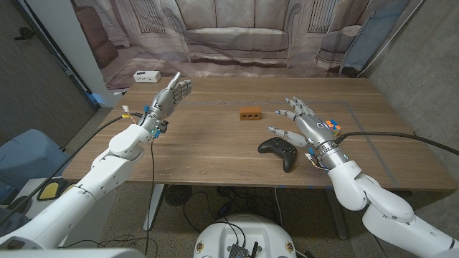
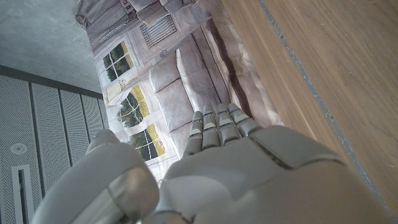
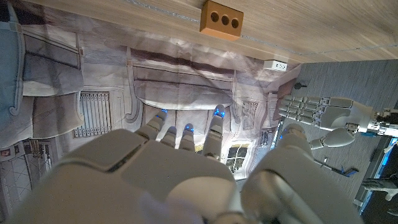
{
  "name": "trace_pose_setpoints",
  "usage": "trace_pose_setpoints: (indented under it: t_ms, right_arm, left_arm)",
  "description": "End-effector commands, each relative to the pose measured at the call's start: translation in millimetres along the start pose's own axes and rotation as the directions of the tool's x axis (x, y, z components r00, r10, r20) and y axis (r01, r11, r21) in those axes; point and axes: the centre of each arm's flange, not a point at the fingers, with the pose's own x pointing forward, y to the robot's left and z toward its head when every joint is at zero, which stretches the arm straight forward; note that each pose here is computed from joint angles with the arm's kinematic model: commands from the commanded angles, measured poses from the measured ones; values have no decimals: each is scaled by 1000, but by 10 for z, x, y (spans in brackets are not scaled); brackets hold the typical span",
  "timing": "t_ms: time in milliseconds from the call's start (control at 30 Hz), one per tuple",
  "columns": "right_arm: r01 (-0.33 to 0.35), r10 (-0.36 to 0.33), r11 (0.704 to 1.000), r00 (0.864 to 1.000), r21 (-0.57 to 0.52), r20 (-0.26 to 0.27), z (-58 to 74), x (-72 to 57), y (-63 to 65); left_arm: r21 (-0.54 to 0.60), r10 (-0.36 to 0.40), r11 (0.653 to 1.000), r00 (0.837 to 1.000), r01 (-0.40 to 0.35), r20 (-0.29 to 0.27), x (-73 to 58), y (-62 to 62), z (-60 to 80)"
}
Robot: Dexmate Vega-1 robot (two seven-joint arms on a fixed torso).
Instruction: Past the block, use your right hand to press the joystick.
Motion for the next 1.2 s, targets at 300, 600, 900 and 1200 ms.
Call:
trace_pose_setpoints:
  t_ms: [300, 600, 900, 1200]
  right_arm:
    - [-103, 101, 987, 994, -119, -29, 44, 87, 61]
    - [-173, 165, 976, 984, -131, -67, 55, 98, 72]
    - [-232, 221, 962, 971, -142, -87, 51, 148, 47]
    - [-285, 273, 952, 955, -110, -114, 44, 227, 51]
  left_arm:
    - [2, -1, 1000, 1000, 1, 7, -43, 21, 24]
    - [-7, -9, 1000, 1000, 9, 14, -26, 26, 33]
    - [-10, -10, 1000, 1000, 10, 11, -35, 37, 13]
    - [-27, -25, 999, 1000, 25, 11, -39, 45, -22]
